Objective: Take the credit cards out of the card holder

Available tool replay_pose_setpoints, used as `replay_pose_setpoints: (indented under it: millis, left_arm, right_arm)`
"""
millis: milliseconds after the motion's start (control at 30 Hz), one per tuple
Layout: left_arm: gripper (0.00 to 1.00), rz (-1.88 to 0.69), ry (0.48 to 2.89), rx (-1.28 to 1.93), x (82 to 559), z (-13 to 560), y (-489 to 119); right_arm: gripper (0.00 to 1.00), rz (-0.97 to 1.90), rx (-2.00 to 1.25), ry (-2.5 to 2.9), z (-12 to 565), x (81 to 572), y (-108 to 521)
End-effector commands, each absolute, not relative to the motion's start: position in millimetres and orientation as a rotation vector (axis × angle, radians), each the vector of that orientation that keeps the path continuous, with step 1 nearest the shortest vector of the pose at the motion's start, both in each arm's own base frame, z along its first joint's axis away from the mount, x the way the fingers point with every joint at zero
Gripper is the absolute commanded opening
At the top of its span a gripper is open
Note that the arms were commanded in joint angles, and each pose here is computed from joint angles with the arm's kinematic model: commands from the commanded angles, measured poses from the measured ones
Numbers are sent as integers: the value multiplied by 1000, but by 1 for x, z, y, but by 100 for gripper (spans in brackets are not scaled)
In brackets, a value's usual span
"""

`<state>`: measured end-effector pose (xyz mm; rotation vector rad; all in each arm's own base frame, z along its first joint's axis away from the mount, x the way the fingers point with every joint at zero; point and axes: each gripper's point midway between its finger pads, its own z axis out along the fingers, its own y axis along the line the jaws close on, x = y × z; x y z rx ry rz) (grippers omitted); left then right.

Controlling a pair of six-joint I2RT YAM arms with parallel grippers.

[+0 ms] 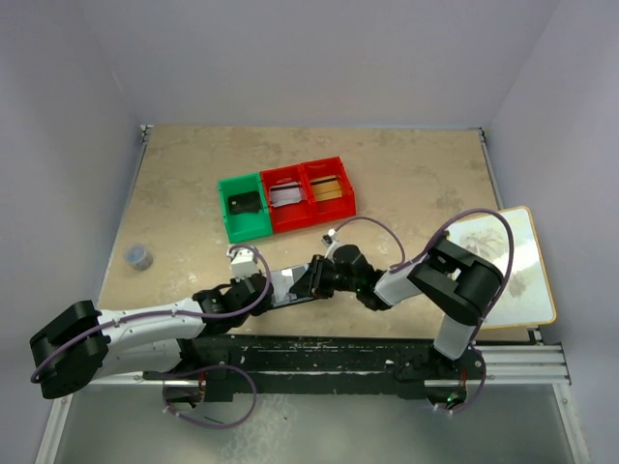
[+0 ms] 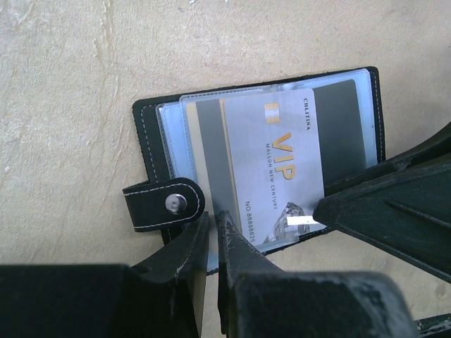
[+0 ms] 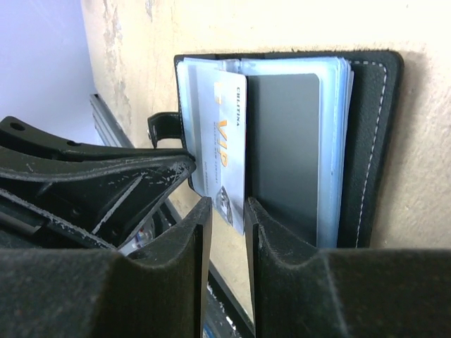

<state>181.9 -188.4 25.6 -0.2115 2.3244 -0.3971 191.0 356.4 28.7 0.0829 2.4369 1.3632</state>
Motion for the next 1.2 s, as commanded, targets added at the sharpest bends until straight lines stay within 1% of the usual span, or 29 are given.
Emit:
replay_pose_setpoints:
  millis: [0,667,767,900,933,1000,1100,1167]
  left_arm:
    - [7,-412,2326,-187,182,26,-192]
    - [7,-412,2327,-190,182,25,-192]
    - [7,-409,2329,-189,181,25,-191]
    - [7,-410,2328,-190,182,25,-191]
    - [7,-412,2327,-190,182,26,-192]
    - [7,-408,2328,-191,181,25,-191]
    - [7,-405,2328,-193,181,24,-190]
    - [7,-406,2328,-193,181,24,-190]
  right_arm:
    - [29,1367,39,2402,32,201,365]
    - [29,1432,70,2334,24,212,371]
    - [21,1438,71,2323,25,213,372]
    - [19,1431,80,2325,22,216,370]
    - [18,1434,80,2319,23,216,369]
    - [10,1442,76,2309,26,216,367]
    - [5,1440,71,2300,29,215,364]
    - [4,1428,78,2304,29,215,361]
